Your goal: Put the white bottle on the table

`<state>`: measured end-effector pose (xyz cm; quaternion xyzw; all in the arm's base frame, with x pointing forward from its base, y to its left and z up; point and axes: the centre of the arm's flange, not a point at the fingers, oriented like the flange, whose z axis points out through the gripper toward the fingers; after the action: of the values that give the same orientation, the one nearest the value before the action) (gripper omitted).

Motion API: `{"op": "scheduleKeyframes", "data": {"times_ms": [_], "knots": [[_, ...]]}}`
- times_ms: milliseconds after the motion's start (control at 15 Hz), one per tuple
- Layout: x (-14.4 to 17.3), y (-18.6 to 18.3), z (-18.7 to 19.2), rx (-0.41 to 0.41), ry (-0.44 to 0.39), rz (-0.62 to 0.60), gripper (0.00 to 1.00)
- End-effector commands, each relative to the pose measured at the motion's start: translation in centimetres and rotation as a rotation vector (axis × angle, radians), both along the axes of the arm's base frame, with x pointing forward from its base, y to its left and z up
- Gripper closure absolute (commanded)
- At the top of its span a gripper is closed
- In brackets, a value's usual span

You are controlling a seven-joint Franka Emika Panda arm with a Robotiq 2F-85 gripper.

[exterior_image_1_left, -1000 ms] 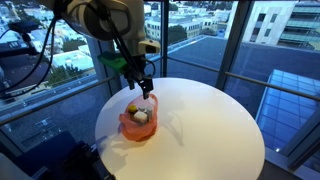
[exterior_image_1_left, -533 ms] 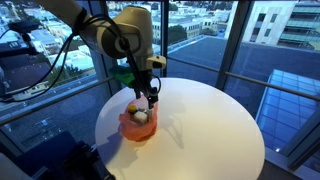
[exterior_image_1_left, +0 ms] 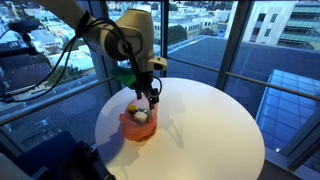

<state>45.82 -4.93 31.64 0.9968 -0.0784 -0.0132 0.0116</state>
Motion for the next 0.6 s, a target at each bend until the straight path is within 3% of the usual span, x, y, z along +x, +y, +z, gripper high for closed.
{"op": "scheduleKeyframes", "data": {"times_ms": [0, 533], "knots": [[1.1, 0.0, -1.3, -0.007, -0.029, -0.005, 0.00], [3.6, 0.9, -4.5, 0.003, -0.038, 0.027, 0.00]]}}
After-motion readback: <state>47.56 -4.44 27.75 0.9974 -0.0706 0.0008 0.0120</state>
